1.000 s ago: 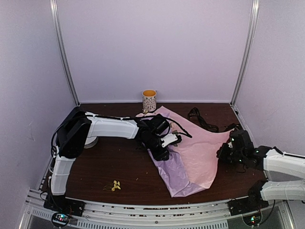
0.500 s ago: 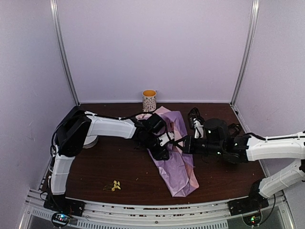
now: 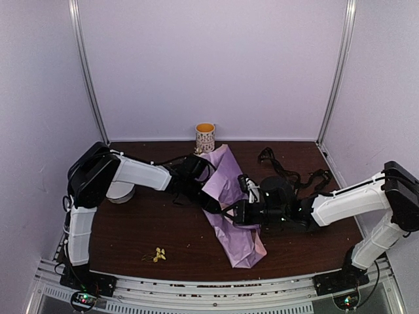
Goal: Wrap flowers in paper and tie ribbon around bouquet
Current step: Pick up the two-thirds-folded wrapping paper from the center of the board.
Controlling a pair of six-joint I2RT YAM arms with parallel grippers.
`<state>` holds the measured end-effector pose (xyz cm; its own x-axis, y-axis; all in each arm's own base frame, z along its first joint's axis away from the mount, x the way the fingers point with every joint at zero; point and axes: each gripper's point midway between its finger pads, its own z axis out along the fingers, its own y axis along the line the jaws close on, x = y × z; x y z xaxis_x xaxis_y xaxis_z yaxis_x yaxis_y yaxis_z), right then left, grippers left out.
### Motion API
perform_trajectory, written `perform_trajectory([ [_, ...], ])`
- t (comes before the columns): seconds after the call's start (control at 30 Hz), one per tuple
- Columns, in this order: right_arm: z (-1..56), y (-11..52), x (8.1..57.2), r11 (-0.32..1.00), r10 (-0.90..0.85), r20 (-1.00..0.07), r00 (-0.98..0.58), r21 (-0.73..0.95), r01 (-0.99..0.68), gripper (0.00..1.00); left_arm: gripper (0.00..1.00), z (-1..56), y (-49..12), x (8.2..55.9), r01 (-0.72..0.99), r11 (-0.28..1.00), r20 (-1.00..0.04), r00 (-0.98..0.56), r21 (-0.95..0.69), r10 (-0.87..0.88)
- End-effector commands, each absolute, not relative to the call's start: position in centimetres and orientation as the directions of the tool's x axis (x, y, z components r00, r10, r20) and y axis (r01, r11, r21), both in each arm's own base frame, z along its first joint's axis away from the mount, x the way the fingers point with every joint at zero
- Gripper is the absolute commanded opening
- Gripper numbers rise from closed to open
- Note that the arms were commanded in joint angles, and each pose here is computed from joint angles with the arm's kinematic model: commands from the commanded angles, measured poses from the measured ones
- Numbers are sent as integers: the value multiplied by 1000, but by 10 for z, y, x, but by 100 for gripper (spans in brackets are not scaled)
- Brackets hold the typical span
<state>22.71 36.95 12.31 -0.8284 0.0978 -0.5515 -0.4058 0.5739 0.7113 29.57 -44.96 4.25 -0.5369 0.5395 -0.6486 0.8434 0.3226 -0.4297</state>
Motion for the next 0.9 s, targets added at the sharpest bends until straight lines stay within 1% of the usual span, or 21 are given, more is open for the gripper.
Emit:
perform_trajectory([
  [0.0, 99, 371, 215, 600, 9, -548, -837, 673, -434, 0, 47, 83, -453, 313, 843, 304, -731, -536, -443, 422],
  [0.17, 64, 368, 215, 659, -34, -508, -860, 636, -402, 0, 51, 115, -447, 318, 859, 309, -779, -504, -408, 373],
  [0.3, 45, 369, 217, 698, -71, -482, -873, 601, -388, 0, 52, 127, -435, 326, 840, 330, -778, -531, -430, 337],
  [0.4, 36, 368, 218, 725, -91, -464, -881, 576, -379, 0, 53, 140, -423, 329, 849, 342, -795, -509, -402, 330],
  [0.5, 35, 366, 219, 739, -105, -465, -879, 555, -382, 0, 56, 139, -402, 349, 830, 428, -790, -513, -358, 334],
  [0.6, 42, 366, 222, 750, -136, -480, -867, 522, -407, 0, 56, 108, -376, 380, 761, 544, -731, -588, -354, 347],
  [0.7, 64, 373, 224, 723, -156, -515, -843, 521, -453, 0, 55, 81, -353, 411, 694, 643, -680, -643, -323, 353],
  [0.73, 74, 376, 225, 709, -156, -528, -835, 529, -467, 0, 55, 76, -352, 415, 690, 655, -675, -644, -309, 360],
  [0.87, 122, 398, 231, 634, -154, -588, -794, 557, -536, 0, 55, 69, -368, 406, 715, 616, -676, -635, -331, 373],
])
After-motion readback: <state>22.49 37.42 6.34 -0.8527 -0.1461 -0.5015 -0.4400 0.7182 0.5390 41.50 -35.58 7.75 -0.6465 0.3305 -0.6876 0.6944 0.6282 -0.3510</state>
